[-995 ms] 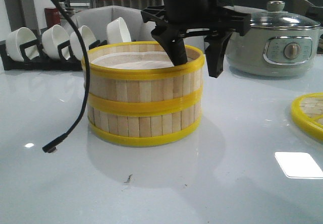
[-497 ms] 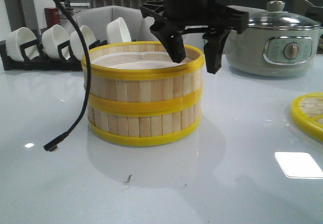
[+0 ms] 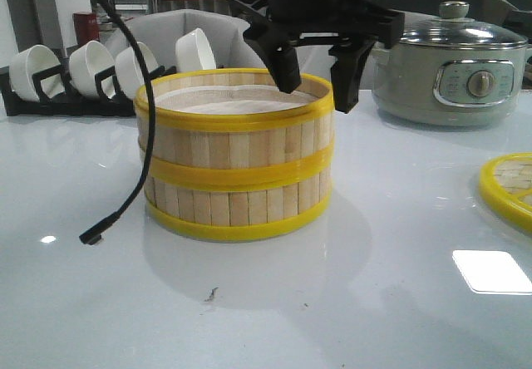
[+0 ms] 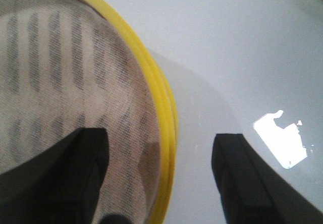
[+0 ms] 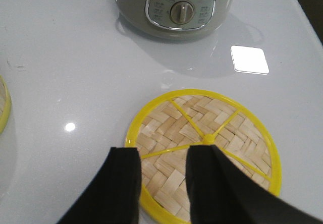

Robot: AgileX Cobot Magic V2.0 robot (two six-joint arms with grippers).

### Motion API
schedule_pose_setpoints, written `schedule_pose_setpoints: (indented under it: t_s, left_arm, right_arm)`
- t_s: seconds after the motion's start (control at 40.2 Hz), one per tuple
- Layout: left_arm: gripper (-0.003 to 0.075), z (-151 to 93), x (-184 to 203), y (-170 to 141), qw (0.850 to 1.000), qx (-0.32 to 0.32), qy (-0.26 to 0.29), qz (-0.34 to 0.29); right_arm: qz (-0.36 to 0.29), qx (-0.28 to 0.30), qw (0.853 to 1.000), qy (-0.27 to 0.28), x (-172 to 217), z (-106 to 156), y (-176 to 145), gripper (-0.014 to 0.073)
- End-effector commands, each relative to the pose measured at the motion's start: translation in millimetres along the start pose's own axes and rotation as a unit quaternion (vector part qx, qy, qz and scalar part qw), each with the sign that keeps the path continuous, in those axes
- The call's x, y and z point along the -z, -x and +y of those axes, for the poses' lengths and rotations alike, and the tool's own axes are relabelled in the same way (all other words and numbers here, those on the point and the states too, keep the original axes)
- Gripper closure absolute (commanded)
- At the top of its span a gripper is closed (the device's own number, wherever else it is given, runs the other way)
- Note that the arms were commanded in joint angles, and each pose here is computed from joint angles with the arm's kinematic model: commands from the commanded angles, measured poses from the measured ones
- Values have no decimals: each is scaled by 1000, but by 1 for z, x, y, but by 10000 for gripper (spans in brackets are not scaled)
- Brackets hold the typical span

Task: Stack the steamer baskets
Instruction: 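Raise the left gripper up and away from the stacked baskets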

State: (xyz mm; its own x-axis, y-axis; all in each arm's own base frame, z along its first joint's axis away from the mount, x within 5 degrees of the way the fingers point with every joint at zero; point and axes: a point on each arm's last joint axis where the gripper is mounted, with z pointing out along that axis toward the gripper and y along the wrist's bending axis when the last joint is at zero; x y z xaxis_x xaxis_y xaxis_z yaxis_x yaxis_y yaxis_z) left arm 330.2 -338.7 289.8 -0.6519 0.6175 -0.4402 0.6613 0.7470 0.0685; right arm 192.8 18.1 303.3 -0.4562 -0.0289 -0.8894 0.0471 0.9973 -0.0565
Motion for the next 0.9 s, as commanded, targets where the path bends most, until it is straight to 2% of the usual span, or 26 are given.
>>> schedule_pose_setpoints:
  t_s: [0.0, 0.274, 0.373, 0.497, 0.647, 0.746, 0.87]
  left_arm:
    - [233, 13, 64, 11, 996, 2, 23, -88]
    - [235, 56, 141, 3, 985, 41, 56, -159]
    - [261, 77, 179, -8, 977, 64, 72, -189]
    - [360, 104, 223, -27, 965, 96, 99, -221]
    - [538, 134, 270, -55, 948, 139, 136, -252]
    - [633, 146, 299, -75, 934, 161, 158, -277]
    - [634, 151, 325, -103, 921, 178, 180, -297]
  right_arm:
    - [-44, 7, 999, 15, 6, 1, 17, 251]
    - [-44, 7, 999, 15, 6, 1, 17, 251]
    - [-44, 7, 999, 15, 6, 1, 17, 251]
    - [-44, 7, 999, 15, 6, 1, 17, 251]
    - [-44, 7, 999, 15, 6, 1, 17, 251]
    - [-44, 7, 999, 15, 6, 1, 17, 251]
    - [-44, 7, 999, 15, 6, 1, 17, 251]
